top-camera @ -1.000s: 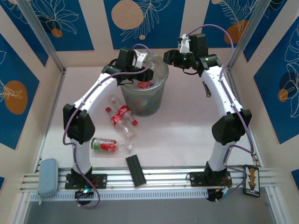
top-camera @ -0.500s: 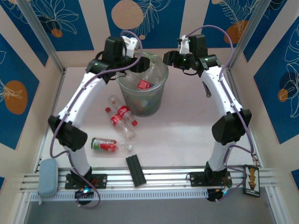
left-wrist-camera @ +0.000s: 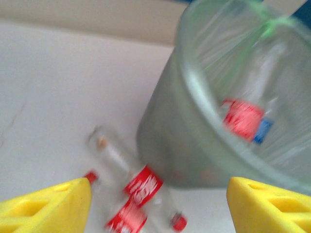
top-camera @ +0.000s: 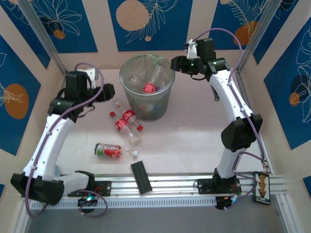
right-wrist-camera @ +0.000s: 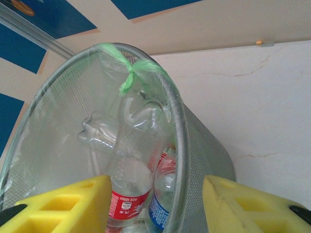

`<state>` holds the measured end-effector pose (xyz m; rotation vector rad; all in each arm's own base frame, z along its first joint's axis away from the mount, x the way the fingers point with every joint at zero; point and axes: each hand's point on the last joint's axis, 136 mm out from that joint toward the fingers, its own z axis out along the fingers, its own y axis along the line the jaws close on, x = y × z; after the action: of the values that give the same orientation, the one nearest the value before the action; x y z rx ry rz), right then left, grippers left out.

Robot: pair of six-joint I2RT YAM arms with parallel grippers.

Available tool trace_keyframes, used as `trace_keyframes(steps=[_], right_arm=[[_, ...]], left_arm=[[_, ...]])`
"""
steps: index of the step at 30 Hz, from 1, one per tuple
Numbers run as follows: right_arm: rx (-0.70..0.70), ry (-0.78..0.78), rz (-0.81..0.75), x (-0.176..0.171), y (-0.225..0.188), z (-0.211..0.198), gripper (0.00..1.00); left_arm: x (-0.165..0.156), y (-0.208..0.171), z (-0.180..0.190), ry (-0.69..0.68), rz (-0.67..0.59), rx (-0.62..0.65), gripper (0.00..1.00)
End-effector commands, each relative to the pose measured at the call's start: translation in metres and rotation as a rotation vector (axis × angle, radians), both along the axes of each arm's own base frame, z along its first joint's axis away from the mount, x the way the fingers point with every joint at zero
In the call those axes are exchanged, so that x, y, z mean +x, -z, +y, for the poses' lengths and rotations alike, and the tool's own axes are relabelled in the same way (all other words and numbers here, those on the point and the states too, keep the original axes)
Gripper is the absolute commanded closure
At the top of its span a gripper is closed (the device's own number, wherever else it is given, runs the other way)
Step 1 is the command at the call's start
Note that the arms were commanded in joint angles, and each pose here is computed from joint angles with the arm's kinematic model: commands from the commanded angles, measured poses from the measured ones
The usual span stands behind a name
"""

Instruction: Put the plastic bottles in the bin

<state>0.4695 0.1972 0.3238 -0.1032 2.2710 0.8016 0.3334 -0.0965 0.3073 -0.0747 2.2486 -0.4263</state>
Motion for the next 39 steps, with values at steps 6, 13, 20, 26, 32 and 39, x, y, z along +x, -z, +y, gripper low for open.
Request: trace_keyframes(steps=[6,13,20,26,32,39], right_arm=[[-0.039,-0.012,-0.026,-0.008,-0.005,-0.003,0.47],[-0.037,-0.010,0.001,0.000,0.008,-0.003,0.47],[-0.039,-0.001,0.010,0.001,0.012,-0.006,0.47],[-0.034,0.000,0.012,0.001,0.012,-0.007,0.47],[-0.022,-0.014,0.027,0.001,0.016,-0.001,0.47],[-0.020,-0.029,0.062,0.001,0.030,0.008,0.47]], left_arm=[[-0.104,0.104,0.050,-0.417,0.389,-0.084,0.34],[-0.150,0.171,0.043,-0.635,0.466,-0.258,0.08],[-0.147,0.210,0.032,-0.725,0.513,-0.306,0.00],[-0.134,0.237,0.015,-0.733,0.550,-0.370,0.01],[-0.128,0.251,0.013,-0.759,0.551,-0.374,0.06],[-0.124,0.272,0.009,-0.765,0.569,-0.380,0.11]])
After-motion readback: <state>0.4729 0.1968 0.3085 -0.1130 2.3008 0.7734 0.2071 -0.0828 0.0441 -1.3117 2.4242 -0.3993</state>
